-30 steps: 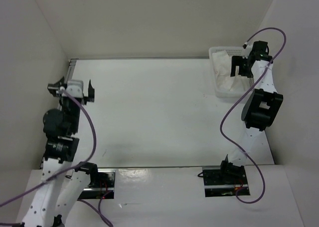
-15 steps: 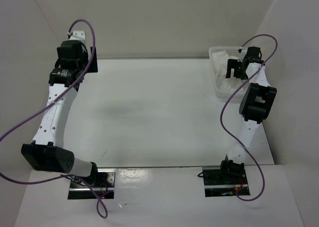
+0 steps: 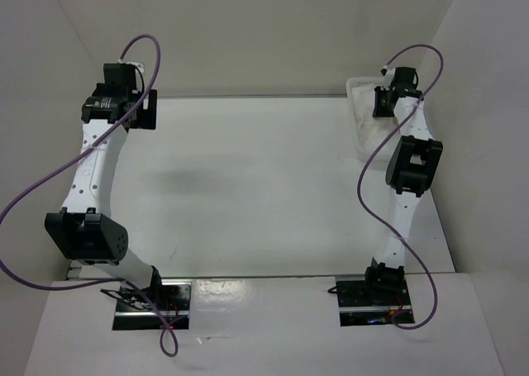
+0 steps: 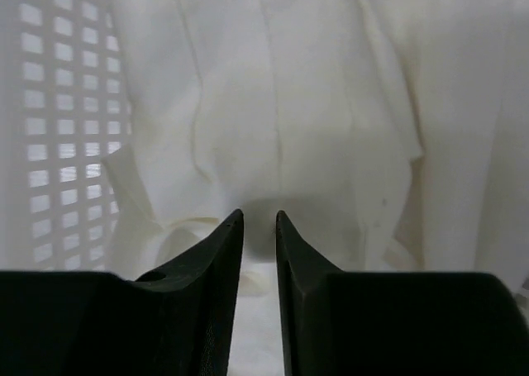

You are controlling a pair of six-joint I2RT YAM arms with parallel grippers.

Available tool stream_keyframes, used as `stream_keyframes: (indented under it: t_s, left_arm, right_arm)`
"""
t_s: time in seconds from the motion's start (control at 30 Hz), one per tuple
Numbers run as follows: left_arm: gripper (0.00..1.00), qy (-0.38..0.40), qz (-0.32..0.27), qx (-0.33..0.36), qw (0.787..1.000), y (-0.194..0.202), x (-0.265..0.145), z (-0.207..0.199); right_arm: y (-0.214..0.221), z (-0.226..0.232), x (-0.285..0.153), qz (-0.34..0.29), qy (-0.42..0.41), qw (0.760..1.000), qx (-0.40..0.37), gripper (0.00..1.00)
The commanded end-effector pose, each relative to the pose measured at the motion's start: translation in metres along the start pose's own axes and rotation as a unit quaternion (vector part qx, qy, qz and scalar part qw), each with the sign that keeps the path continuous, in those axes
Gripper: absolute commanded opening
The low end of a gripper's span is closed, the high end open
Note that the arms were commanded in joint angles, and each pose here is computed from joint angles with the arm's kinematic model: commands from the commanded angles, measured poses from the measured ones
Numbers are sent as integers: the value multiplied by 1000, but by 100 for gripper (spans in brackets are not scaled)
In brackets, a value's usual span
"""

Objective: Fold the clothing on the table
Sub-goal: Grab the skirt from the pile

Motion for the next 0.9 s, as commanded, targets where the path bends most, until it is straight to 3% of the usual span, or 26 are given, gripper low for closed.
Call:
stream_keyframes:
  t_s: [0.0,0.03,0.13,0.23,0.37,0.4,0.43,0.47,0.5,0.67,0.87]
  left_arm:
    - [100,-15,0,19,1000,3,-1,20]
    - [100,0,9,27,1000,9,3,15]
    - [100,9,44,30,999,32,16,19]
    - [100,12,74,23,997,53,26,26]
    - [100,29,48,-11,998,51,20,33]
    - [100,24,42,-17,999,51,19,38]
    - [100,21,32,-32,999,48,19,41]
    - [100,25,37,-32,999,53,19,40]
    - [100,27,29,-42,998,51,18,41]
    - [100,38,41,-85,995,65,26,40]
    - [100,50,37,-107,992,75,28,45]
  right_arm:
    - [-22,16,1,-27,-13,999,-17,26]
    - [-20,17,1,-22,-15,1000,-17,25]
    - [-19,23,1,-18,-20,999,-19,0]
    - [-18,28,-5,-14,-32,999,-13,0]
    - [-44,8,-41,-50,-16,999,4,0]
    - [-52,4,-55,-59,-5,998,3,4]
    - [-53,2,-60,-58,5,998,3,55]
    - [-56,-1,-65,-63,13,998,-3,75]
    - [-62,-5,-74,-73,25,997,-4,83]
    - [-39,-9,-65,-41,45,998,-5,96]
    - [0,-6,-41,-2,40,999,-11,94]
Point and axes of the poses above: each gripper's point midway between its finger pads, its own x axis out along the fingers, its own z axis along the line the jaws close on, y = z × x, the point moved 1 cm from there along -x, back along the fingers, and after that the axes turned 13 degrees about -x, right-handed, at the moved point
